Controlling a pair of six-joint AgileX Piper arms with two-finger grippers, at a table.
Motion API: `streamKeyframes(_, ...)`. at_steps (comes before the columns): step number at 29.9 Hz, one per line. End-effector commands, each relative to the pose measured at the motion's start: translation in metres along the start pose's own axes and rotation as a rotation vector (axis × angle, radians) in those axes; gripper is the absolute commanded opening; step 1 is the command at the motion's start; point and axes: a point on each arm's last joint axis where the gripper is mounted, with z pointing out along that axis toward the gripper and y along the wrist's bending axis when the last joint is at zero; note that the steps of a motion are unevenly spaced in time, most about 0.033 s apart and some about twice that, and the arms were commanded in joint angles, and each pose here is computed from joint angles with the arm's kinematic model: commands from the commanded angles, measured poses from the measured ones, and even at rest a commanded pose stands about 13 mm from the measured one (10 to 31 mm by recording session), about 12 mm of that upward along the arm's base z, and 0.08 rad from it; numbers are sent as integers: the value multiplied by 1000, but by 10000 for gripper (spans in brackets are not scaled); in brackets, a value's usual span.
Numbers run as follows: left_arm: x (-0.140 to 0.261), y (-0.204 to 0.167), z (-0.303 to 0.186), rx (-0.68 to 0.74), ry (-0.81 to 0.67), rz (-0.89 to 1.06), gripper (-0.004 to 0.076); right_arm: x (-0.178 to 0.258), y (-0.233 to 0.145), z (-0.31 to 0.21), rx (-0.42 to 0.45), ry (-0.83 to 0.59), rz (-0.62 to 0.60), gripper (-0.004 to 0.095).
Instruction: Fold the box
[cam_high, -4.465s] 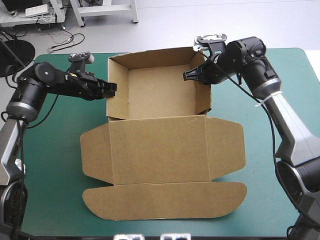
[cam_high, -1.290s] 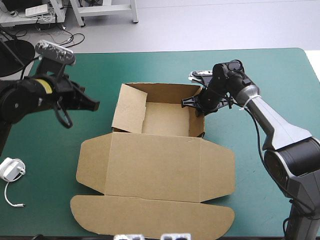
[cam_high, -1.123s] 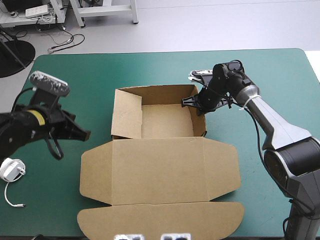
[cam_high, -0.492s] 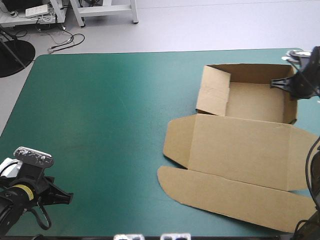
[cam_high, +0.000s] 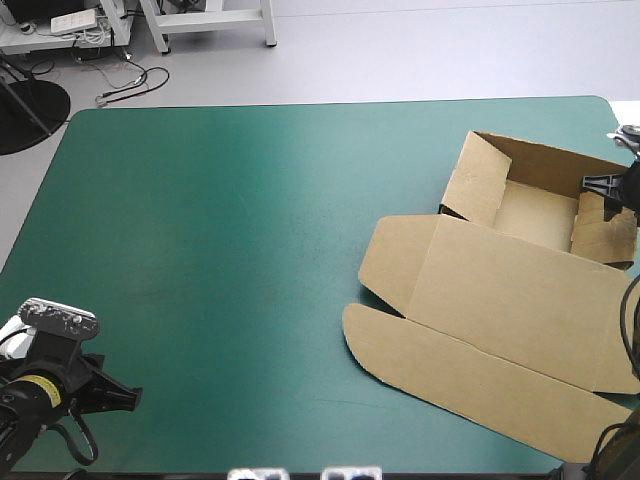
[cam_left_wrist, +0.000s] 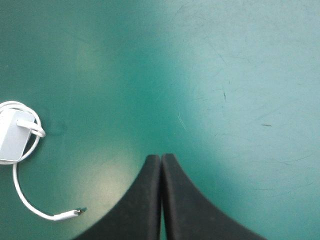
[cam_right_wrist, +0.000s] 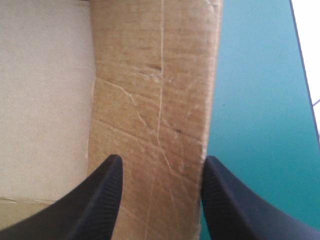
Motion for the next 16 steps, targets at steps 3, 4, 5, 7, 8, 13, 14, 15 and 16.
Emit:
streamKeyframes(3, -9, 2, -5, -12, -68, -3, -10, 9, -2, -58, -12, -139, 5, 485)
streamKeyframes(4, -9, 2, -5, -10, -68, -4, -10, 11, -1, -67, -19, -162, 8, 485)
streamKeyframes(5, -9, 2, -5, -7, -67, -7, -10, 14, 1, -77, -35, -187, 9, 485)
streamKeyframes(7, -9, 0, -5, 6, -69, -28, -10, 22, 5, -99, -79, -245, 10, 484)
streamKeyframes(8, -10, 0, -5, 17, -74, -42, -10, 26, 8, -108, -105, -268, 2, 485)
streamKeyframes(13, -16, -2, -6, 39, -159, -50, -10, 57, 33, -154, -282, -395, -97, 411)
streamKeyframes(14, -18, -2, -6, 39, -172, -49, -10, 65, 39, -159, -291, -404, -132, 369)
streamKeyframes(15, -19, -2, -7, 41, -185, -49, -10, 73, 46, -161, -299, -402, -157, 307)
streamKeyframes(16, -19, -3, -7, 48, -195, -52, -10, 81, 54, -162, -307, -393, -185, 240)
